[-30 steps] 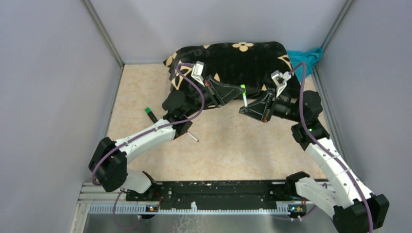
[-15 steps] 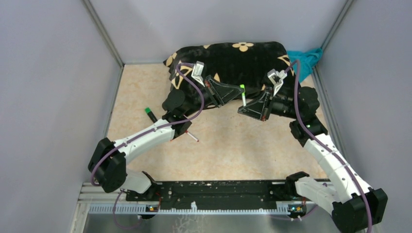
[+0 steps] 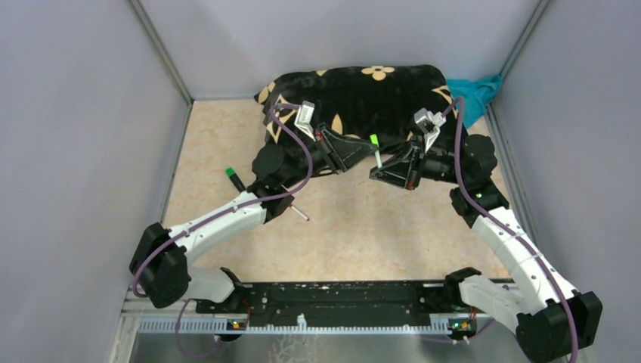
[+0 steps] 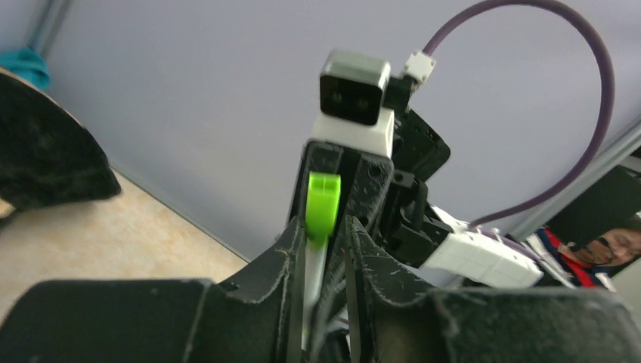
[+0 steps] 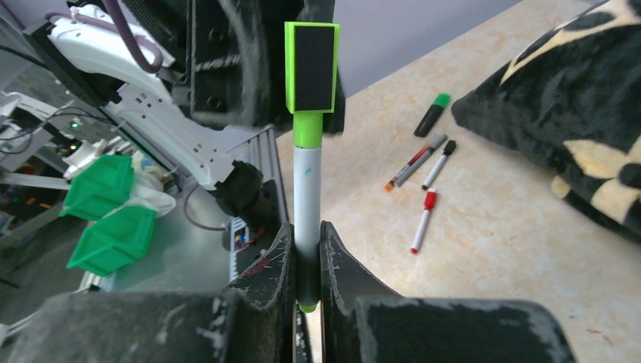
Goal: Insert the pens into the pen caps
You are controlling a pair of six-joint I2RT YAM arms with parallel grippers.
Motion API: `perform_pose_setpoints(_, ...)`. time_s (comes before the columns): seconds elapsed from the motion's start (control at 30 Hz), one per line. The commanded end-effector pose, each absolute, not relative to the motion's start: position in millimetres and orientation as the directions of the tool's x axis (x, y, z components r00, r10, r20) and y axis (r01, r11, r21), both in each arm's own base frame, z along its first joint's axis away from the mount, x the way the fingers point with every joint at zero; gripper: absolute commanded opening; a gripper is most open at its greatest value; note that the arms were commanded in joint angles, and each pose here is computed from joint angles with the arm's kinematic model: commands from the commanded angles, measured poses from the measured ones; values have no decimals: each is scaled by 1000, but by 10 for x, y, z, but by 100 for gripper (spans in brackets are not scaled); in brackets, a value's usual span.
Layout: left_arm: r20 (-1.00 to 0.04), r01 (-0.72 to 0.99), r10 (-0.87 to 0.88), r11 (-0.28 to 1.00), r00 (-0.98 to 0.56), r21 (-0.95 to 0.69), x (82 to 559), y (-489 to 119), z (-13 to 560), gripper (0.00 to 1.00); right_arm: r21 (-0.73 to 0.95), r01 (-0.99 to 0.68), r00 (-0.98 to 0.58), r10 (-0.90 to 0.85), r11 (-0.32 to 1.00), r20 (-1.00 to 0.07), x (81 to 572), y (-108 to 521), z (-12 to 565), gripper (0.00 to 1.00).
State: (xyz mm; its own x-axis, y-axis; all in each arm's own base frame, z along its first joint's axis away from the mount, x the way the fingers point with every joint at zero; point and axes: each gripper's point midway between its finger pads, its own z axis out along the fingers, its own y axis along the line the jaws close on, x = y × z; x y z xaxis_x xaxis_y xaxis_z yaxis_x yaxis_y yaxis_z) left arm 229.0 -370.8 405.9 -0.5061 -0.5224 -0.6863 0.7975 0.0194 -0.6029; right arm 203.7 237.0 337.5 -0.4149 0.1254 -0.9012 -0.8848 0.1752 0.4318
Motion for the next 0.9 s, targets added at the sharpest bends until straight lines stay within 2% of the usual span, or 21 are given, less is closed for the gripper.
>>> perform_pose_setpoints(0.0, -702, 775, -446, 29, -555, -631, 2077, -3749, 3861, 35, 252, -942, -216, 175, 220, -961, 2117, 2308, 3680, 0)
perform_pose_setpoints(0.2, -728, 789, -465, 96, -503, -606, 2109, -3618, 3873, 66, 251, -944, -222, 151, 216, -963, 2073, 2300, 3581, 0)
perform_pose_setpoints(0.53, -787, 854, -451, 96, -422, -512, 2149, -3533, 4011, 98, 235, -959, -219, 111, 159, -969, 1944, 2307, 3434, 0)
perform_pose_setpoints(0.73, -804, 896, -457, 37, -379, -443, 2166, -3613, 4239, 98, 252, -956, -237, 111, 151, -965, 1920, 2307, 3395, 0)
perform_pose_setpoints(0.8, -803, 902, -466, 23, -373, -432, 2172, -3635, 4289, 94, 256, -955, -241, 113, 149, -964, 1913, 2308, 3389, 0)
perform_pose_setpoints(0.87, -798, 900, -469, 14, -379, -435, 2189, -3661, 4323, 87, 261, -954, -246, 113, 148, -963, 1912, 2308, 3381, 0)
